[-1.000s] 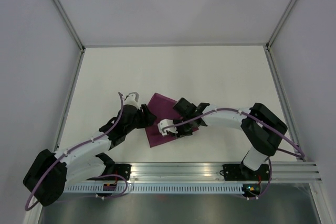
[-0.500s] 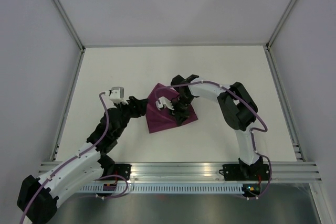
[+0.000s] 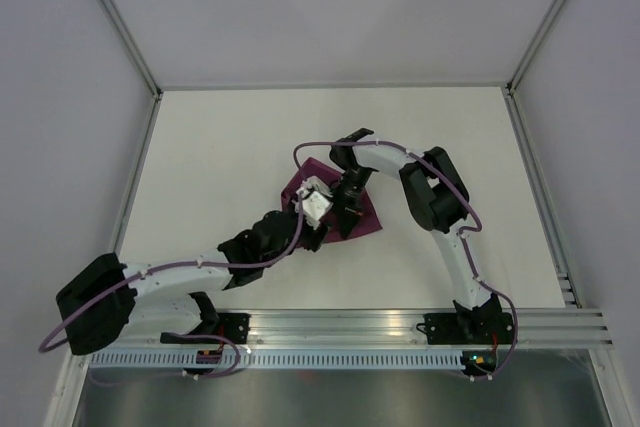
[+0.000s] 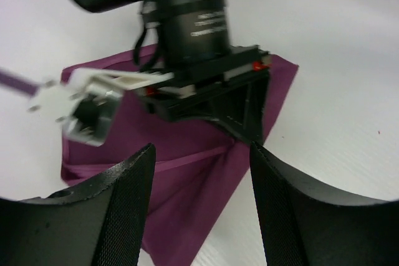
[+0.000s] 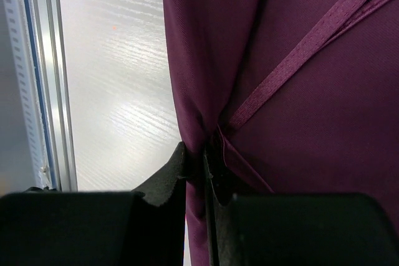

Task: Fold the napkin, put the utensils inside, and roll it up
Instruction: Roll the napkin with the utensil

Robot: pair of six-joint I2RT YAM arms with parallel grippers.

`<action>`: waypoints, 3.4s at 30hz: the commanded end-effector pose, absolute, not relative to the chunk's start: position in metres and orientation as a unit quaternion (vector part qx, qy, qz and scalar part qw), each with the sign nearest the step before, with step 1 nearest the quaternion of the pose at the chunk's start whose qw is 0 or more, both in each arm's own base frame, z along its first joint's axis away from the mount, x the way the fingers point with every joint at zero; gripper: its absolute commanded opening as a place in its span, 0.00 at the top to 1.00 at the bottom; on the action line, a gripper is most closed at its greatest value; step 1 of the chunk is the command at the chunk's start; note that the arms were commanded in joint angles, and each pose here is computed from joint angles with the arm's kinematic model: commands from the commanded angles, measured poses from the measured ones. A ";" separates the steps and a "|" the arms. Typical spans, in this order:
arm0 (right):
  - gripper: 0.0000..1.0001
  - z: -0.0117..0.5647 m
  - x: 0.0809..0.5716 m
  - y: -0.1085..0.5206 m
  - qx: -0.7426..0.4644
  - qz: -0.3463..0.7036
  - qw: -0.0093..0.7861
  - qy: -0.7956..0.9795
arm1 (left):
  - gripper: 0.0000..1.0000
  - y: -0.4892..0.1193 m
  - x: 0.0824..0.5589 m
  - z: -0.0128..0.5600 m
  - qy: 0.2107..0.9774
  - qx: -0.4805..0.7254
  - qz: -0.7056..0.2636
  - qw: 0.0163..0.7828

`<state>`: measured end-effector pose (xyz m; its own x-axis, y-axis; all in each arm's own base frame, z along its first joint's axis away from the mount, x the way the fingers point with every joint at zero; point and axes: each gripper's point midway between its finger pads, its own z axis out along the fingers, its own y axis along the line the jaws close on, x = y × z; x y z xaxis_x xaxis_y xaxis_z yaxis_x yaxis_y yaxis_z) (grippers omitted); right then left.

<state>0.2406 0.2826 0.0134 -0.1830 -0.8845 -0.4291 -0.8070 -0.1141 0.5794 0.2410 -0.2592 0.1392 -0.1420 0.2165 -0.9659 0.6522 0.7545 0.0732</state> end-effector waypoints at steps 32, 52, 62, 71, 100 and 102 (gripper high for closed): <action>1.00 -0.045 0.259 0.239 0.660 -0.308 0.103 -0.677 | 0.34 -0.324 0.234 0.034 0.654 0.548 -0.025 0.521; 0.77 -0.021 0.275 0.253 0.641 -0.329 0.050 -0.692 | 0.97 -0.331 0.222 0.009 0.698 0.556 -0.093 0.441; 0.52 0.047 0.318 0.263 0.578 -0.370 -0.088 -0.722 | 0.98 -0.336 0.212 0.007 0.744 0.490 -0.209 0.403; 0.50 0.098 0.363 0.221 0.541 -0.287 -0.220 -0.759 | 0.98 -0.337 0.215 0.016 0.754 0.454 -0.273 0.389; 0.46 0.081 0.254 0.204 0.716 -0.177 -0.370 -0.565 | 0.98 -0.336 0.193 -0.009 0.809 0.363 -0.394 0.243; 0.45 0.078 0.241 0.212 0.727 -0.174 -0.374 -0.549 | 0.98 -0.337 0.191 -0.011 0.811 0.352 -0.406 0.230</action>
<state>0.2432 0.1939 0.0674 0.2046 -0.7210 -0.6620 -0.9700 -0.0588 -0.2357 0.2226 -0.3510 0.0226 -0.4953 0.3310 -0.8032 0.8423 0.4094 -0.3507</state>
